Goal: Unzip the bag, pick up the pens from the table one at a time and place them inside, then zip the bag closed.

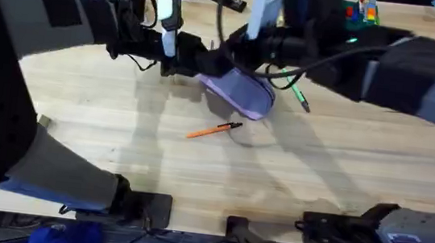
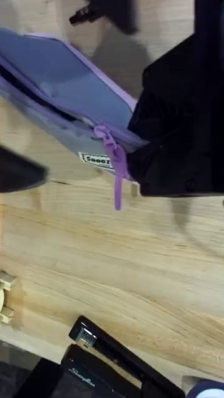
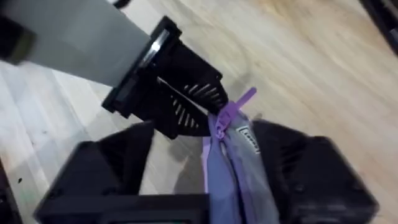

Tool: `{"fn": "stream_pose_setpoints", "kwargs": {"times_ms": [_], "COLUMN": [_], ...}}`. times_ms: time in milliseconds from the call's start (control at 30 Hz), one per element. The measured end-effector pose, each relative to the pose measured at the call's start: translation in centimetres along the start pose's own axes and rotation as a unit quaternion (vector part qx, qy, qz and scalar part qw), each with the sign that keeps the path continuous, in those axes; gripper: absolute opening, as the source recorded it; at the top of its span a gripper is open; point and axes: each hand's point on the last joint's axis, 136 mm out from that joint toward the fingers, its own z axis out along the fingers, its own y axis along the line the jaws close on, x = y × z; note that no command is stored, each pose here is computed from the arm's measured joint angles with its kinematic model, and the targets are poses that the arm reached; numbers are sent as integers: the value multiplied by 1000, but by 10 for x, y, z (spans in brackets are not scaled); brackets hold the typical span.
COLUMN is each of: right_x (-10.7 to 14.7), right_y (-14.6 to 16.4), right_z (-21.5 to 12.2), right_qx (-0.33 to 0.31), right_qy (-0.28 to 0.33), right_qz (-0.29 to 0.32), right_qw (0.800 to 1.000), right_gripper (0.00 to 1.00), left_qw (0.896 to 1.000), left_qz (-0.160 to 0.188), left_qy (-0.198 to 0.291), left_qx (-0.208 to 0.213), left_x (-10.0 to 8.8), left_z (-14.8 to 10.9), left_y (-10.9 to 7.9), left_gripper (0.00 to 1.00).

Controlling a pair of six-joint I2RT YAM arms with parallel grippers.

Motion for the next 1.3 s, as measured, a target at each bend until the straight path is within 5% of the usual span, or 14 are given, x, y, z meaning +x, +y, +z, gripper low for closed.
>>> {"fn": "stream_pose_setpoints", "kwargs": {"times_ms": [367,900,967,1100,1233,1300], "right_x": [-38,-24,-22,-20,-18,-17], "right_y": [-27,-33,-33,-33,-33,-33], "right_z": [-44,-49,-49,-48,-48,-48], "right_qx": [37,44,44,44,44,44], "right_qy": [-60,-32,-29,-25,-19,-19], "right_qz": [5,20,21,22,24,24], "right_qw": [997,998,998,998,999,999], "right_gripper": [996,996,996,995,995,995], "left_qw": [1000,1000,1000,1000,1000,1000], "left_qz": [0,0,1,2,3,3], "left_qy": [0,0,0,-2,-3,-4], "left_qx": [0,0,0,-1,-1,-1], "left_x": [0,0,0,-1,-1,-1], "left_z": [0,0,0,0,0,0], "left_y": [0,0,0,1,1,1], "left_gripper": [42,50,127,614,934,987]}}
